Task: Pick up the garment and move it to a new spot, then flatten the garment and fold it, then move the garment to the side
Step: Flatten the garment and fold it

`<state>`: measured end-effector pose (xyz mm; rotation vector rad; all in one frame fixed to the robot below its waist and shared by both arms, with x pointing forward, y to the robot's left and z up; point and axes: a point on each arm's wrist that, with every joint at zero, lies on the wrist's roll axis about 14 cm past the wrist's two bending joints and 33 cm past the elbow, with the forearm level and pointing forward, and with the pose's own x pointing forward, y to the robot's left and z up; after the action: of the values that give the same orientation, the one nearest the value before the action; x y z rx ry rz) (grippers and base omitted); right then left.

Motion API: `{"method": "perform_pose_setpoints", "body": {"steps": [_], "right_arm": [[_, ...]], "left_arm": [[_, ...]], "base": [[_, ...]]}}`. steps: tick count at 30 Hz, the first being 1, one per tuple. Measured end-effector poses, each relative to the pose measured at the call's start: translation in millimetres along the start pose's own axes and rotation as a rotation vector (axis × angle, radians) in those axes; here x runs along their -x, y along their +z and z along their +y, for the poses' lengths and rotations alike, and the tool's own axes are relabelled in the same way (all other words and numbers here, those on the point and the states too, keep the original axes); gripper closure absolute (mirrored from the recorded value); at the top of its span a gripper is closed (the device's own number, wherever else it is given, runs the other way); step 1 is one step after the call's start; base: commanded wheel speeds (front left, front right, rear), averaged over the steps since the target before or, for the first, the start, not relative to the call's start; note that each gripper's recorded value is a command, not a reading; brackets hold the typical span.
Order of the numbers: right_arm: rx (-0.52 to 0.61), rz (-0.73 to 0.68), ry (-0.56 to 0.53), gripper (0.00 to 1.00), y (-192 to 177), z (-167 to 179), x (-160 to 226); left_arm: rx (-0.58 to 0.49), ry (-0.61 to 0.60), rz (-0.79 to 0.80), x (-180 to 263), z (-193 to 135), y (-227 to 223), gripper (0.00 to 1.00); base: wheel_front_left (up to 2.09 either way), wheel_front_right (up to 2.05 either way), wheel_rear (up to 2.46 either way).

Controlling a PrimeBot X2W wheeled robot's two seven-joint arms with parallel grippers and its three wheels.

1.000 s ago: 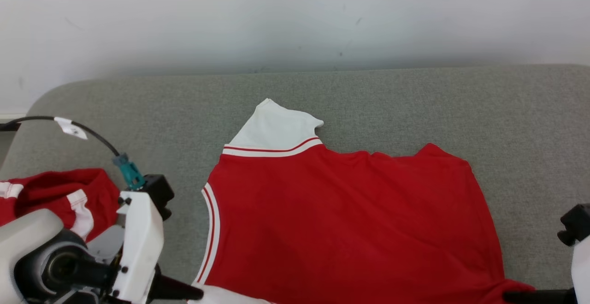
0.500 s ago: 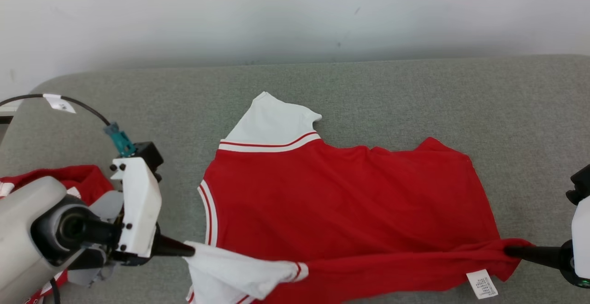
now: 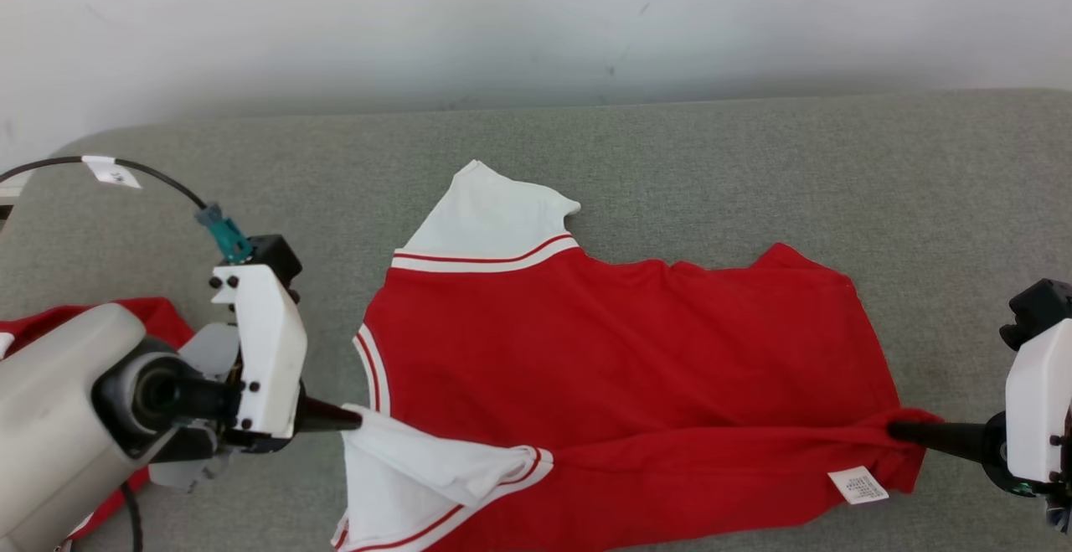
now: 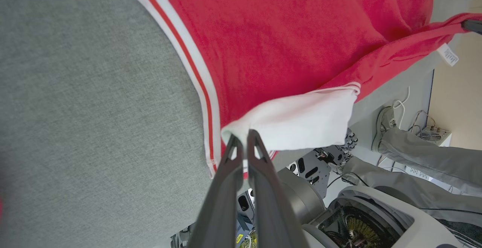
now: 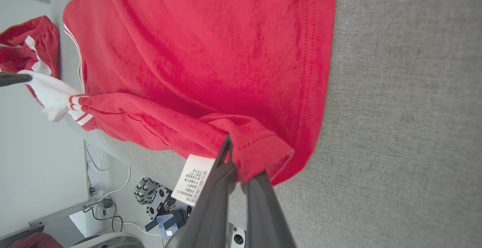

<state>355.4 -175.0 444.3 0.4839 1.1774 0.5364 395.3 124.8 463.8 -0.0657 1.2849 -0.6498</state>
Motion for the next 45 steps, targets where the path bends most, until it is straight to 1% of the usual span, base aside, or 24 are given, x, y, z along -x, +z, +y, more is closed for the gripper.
{"method": "perform_pose_setpoints", "body": {"steps": [1,2,3,4,5,9,13,19,23,26,28,29,30,31,32,34,35,36,38,39,42,43,44,45], "right_arm": [[0.002,-0.003,-0.002,0.2,1,0,0],[0.005,-0.007,-0.003,0.0,2,0,0],[0.007,-0.013,-0.006,0.0,3,0,0],[0.008,-0.016,-0.006,0.0,4,0,-1],[0.008,-0.017,-0.004,0.0,4,1,-1],[0.008,-0.042,-0.009,0.0,7,1,1],[0.014,-0.1,0.002,0.0,14,8,6],[0.046,-0.27,0.018,0.0,33,20,27],[0.131,-0.482,0.027,0.0,59,35,50],[0.207,-0.722,0.041,0.0,87,49,79],[0.237,-0.881,0.058,0.0,101,57,98],[0.249,-0.936,0.064,0.0,104,59,104],[0.249,-0.936,0.064,0.0,104,59,104],[0.294,-0.978,0.067,0.0,104,64,110],[0.304,-1.011,0.067,0.0,108,65,117],[0.308,-1.166,0.054,0.0,131,66,152],[0.308,-1.166,0.054,0.0,131,66,152],[0.316,-1.269,0.029,0.0,135,59,171],[0.301,-1.284,0.023,0.0,129,54,165],[0.278,-1.296,0.006,0.0,109,43,147],[0.234,-1.349,-0.017,0.0,82,34,133],[0.234,-1.349,-0.017,0.0,82,34,133],[0.213,-1.362,-0.051,0.0,61,28,123],[0.199,-1.358,-0.063,0.0,50,26,117]], "left_arm": [[0.0,-0.002,-0.009,-1,0,2,1.0],[0.0,-0.003,-0.019,-3,0,4,0.94],[-0.001,-0.006,-0.032,-4,0,7,0.39],[-0.001,-0.005,-0.044,-5,0,9,0.05],[-0.004,-0.006,-0.048,-6,0,10,0.0],[-0.014,-0.009,-0.09,-7,-1,16,0.0],[-0.063,-0.007,-0.179,0,-5,28,0.0],[-0.164,0.032,-0.377,23,-11,50,0.0],[-0.201,0.049,-0.594,48,-17,70,0.0],[-0.252,0.082,-0.735,65,-21,76,0.0],[-0.25,0.099,-0.874,85,-23,85,0.0],[-0.26,0.114,-0.928,92,-23,86,0.0],[-0.26,0.114,-0.928,92,-23,86,0.0],[-0.276,0.153,-1.032,107,-21,85,0.0],[-0.284,0.174,-1.089,114,-21,85,0.0],[-0.295,0.209,-1.193,124,-21,81,0.0],[-0.295,0.209,-1.193,124,-21,81,0.0],[-0.294,0.255,-1.235,123,-18,69,0.0],[-0.272,0.267,-1.245,120,-17,62,0.0],[-0.212,0.28,-1.26,114,-17,51,0.0],[-0.163,0.306,-1.336,118,-22,46,0.0],[-0.163,0.306,-1.336,118,-22,46,0.0],[-0.124,0.302,-1.37,114,-26,38,0.0],[-0.117,0.317,-1.363,107,-25,30,0.0]], "base": [[0.0,0.0,0.0],[0.0,0.0,0.0],[0.0,0.0,0.0],[0.0,0.0,0.0],[0.0,0.0,0.0],[0.0,0.0,0.0],[0.0,0.0,0.0],[0.0,0.0,0.0],[0.0,0.0,0.0],[0.0,0.0,0.0],[0.0,0.0,0.0],[0.0,0.0,0.0],[0.0,0.0,0.0],[0.0,0.0,0.0],[0.0,0.0,0.0],[0.0,0.0,0.0],[0.0,0.0,0.0],[0.0,0.0,0.0],[0.0,0.0,0.0],[0.0,0.0,0.0],[0.0,0.0,0.0],[0.0,0.0,0.0],[0.0,0.0,0.0],[0.0,0.0,0.0]]}}
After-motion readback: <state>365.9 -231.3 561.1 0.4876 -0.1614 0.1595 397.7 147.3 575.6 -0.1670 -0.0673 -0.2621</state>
